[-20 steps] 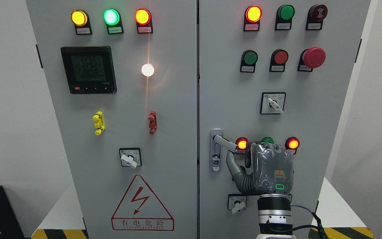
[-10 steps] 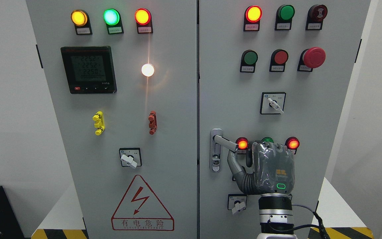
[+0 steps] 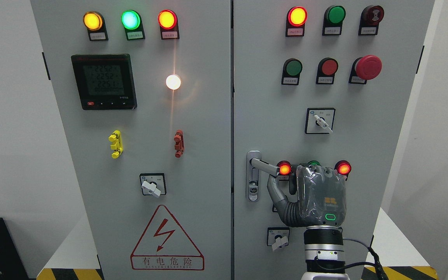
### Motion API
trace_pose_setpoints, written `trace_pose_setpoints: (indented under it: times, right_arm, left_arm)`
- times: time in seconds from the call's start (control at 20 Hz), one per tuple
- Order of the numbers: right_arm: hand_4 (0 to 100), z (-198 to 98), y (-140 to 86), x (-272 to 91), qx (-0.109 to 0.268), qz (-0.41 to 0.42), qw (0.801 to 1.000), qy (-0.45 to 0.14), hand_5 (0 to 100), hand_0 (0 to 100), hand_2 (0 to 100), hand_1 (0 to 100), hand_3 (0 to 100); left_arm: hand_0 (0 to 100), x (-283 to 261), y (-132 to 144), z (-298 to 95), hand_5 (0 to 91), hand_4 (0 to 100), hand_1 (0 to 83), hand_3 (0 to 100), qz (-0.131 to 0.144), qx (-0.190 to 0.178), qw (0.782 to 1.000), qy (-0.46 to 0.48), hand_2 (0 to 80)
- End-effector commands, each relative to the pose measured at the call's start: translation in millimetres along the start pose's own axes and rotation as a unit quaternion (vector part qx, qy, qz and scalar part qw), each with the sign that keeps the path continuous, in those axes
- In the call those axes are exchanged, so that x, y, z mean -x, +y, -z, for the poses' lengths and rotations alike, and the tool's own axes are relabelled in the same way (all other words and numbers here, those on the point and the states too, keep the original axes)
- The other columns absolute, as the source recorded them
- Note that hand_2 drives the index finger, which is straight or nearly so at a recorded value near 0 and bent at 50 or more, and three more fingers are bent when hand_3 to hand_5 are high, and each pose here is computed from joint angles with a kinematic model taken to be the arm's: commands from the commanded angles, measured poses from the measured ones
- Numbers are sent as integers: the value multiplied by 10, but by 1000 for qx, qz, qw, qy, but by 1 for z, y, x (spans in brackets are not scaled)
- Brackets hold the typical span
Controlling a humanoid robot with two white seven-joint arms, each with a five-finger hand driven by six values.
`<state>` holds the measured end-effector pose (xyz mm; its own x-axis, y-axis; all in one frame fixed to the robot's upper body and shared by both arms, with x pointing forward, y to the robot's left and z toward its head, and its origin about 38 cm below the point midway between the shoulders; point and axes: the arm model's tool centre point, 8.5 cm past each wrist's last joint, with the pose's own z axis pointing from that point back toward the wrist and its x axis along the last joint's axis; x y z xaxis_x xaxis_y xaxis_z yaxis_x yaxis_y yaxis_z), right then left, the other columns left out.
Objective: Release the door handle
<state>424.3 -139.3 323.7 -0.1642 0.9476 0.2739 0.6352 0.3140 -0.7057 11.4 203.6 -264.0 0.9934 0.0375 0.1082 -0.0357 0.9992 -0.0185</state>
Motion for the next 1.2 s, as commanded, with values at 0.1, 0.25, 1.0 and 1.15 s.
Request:
trace_pose_setpoints:
  times: [0.1, 0.25, 1.0, 1.15]
  right_arm:
    - [988, 0, -1, 0, 1, 2, 1000, -1, 1000, 556, 948, 352, 1000]
    - [988, 0, -1, 0, 0, 2, 1000, -1, 1000, 557, 947, 351, 1000]
    - [988, 0, -2, -1, 2, 4, 1000, -1, 1000, 559, 943, 348, 1000]
    - [988, -2, -1, 0, 1, 3, 1000, -1, 1000, 559, 942, 348, 1000]
  left_arm:
    - [120, -8, 1, 0, 0, 0, 556, 0, 2, -2, 1000, 1, 0]
    - [120, -7, 1, 0, 0, 0, 556, 0, 1, -2, 1000, 2, 0]
    - [120, -8, 1, 0, 0, 0, 556, 0, 2, -2, 1000, 1, 0]
    - [120, -7, 1, 0, 0, 0, 556, 0, 2, -1, 1000, 2, 0]
